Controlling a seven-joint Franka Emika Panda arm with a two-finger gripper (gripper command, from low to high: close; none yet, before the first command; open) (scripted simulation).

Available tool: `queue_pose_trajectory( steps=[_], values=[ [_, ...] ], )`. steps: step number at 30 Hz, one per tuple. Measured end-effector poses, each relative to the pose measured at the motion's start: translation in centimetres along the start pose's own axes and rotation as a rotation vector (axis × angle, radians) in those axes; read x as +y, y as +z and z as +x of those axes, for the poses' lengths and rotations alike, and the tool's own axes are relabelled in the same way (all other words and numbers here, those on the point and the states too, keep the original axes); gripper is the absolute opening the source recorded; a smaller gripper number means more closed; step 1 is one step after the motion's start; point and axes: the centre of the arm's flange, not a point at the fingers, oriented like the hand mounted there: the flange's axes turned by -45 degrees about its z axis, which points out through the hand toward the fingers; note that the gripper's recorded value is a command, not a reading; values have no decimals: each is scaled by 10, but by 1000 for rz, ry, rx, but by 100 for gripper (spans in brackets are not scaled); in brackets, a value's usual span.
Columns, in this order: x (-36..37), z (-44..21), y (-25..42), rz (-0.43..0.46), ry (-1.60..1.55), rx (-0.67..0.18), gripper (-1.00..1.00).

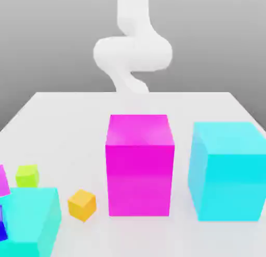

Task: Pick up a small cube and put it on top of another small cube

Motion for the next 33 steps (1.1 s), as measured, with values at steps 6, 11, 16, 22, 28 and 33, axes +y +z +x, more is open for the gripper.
queue_pose_trajectory(
  steps=[6,11,16,22,28,33],
  values=[
    [87,-38,127,-144,248,-179,0],
    [169,-107,207,-249,475,-319,0],
    [240,-203,263,-337,716,-452,0],
    [300,-343,292,-428,1038,-599,0],
    [316,-410,306,-492,1230,-615,0],
    [315,-431,327,-494,1233,-615,-100]
  ],
)
